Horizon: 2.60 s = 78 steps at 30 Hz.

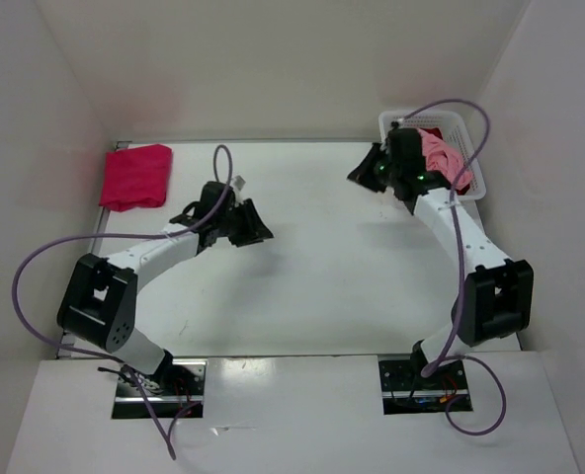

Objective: Fold and stack the t-shirts
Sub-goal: Grab crumpled tshirt from bin with the right arm, then move the tshirt to the center of the board

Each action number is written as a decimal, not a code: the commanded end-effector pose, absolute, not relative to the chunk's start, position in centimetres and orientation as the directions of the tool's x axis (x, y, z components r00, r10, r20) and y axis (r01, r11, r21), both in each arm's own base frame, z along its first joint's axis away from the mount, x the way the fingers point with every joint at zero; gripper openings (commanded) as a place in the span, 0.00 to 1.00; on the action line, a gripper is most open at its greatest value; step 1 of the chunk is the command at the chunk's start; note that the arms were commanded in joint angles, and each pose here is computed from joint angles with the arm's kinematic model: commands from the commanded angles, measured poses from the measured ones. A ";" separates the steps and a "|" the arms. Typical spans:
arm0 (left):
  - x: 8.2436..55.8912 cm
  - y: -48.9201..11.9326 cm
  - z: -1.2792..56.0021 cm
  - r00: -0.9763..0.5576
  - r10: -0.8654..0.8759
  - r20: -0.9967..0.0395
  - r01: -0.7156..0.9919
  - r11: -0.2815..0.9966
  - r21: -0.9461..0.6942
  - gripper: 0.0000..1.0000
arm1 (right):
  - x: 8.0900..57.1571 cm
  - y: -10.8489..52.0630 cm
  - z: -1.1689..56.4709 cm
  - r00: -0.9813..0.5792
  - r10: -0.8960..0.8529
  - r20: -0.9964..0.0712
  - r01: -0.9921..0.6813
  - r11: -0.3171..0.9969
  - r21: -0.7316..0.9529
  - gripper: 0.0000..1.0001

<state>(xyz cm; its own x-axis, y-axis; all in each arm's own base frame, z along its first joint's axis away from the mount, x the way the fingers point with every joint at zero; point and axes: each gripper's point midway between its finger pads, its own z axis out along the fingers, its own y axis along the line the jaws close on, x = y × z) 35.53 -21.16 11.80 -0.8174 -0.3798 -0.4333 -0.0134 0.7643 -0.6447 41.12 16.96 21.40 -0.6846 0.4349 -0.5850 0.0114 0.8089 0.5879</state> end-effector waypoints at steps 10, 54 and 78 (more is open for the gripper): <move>31.5 -25.6 12.0 -0.887 -0.141 -0.440 0.202 0.737 -0.645 0.54 | 56.2 -6.7 19.3 -0.300 0.649 -0.700 0.625 0.688 0.370 0.51; 38.2 -18.2 20.1 -0.719 -0.513 -0.469 0.026 0.654 -0.756 0.67 | 35.2 13.4 65.7 -0.104 0.679 -0.727 -0.629 0.521 0.577 0.00; 28.0 -13.1 11.2 -0.753 -0.441 -0.489 -0.138 0.832 -0.538 0.80 | 55.0 16.3 32.9 -0.560 0.675 -0.481 -0.069 0.541 0.838 0.00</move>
